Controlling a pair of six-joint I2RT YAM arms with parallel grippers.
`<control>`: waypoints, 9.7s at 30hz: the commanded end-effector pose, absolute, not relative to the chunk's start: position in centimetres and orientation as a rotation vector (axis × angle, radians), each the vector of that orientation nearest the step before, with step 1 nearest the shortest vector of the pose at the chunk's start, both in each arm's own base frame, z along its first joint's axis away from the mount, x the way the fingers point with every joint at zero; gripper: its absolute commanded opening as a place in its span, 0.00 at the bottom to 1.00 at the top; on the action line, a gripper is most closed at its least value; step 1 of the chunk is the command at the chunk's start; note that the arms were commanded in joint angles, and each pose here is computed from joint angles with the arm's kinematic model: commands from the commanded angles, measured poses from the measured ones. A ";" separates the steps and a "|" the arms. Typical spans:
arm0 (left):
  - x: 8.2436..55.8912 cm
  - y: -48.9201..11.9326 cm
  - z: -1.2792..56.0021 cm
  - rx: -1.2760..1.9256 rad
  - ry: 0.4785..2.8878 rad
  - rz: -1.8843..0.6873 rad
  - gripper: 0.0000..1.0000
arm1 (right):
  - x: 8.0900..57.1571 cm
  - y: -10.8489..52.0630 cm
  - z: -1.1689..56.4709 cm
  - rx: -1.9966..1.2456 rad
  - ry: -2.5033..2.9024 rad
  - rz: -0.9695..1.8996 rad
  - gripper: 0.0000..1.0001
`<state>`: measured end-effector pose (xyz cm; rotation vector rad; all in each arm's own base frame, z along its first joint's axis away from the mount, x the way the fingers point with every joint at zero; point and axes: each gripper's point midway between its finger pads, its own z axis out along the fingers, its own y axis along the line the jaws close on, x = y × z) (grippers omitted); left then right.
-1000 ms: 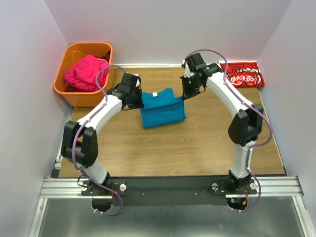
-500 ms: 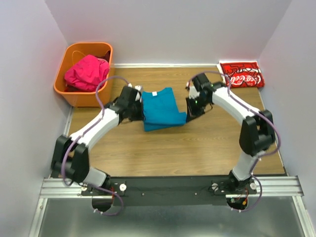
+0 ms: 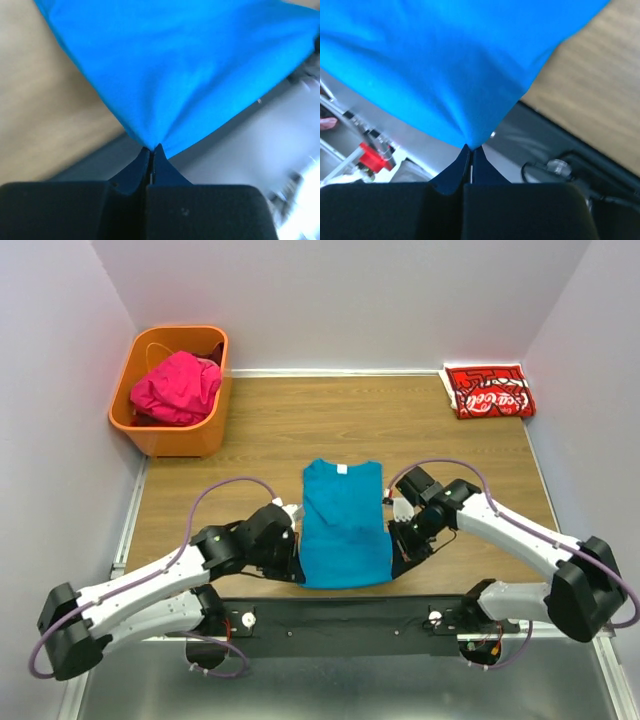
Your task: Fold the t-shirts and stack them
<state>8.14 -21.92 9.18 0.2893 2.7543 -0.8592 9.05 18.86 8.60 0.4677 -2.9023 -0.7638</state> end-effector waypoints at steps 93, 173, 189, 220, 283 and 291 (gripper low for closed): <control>34.6 -17.8 10.2 0.023 2.518 -0.654 0.00 | 31.6 21.8 9.3 0.321 -2.989 -1.140 0.00; 22.1 -18.0 1.1 -0.225 2.597 -0.721 0.16 | 21.7 26.3 0.9 0.099 -2.778 -1.657 0.30; 23.6 -15.3 3.7 -0.391 2.465 -0.670 0.32 | 23.3 35.4 9.6 0.326 -2.605 -1.937 0.42; 23.1 -30.8 10.6 0.634 2.340 -0.216 0.98 | 29.9 10.6 12.0 -0.248 -3.820 -0.261 1.00; 21.5 -37.9 10.5 0.847 2.236 -0.133 0.00 | 25.8 28.4 1.8 -0.145 -2.925 -1.607 0.58; 21.3 -39.0 11.5 0.857 2.224 -0.222 0.25 | 27.9 27.4 0.7 0.057 -3.114 -1.391 0.00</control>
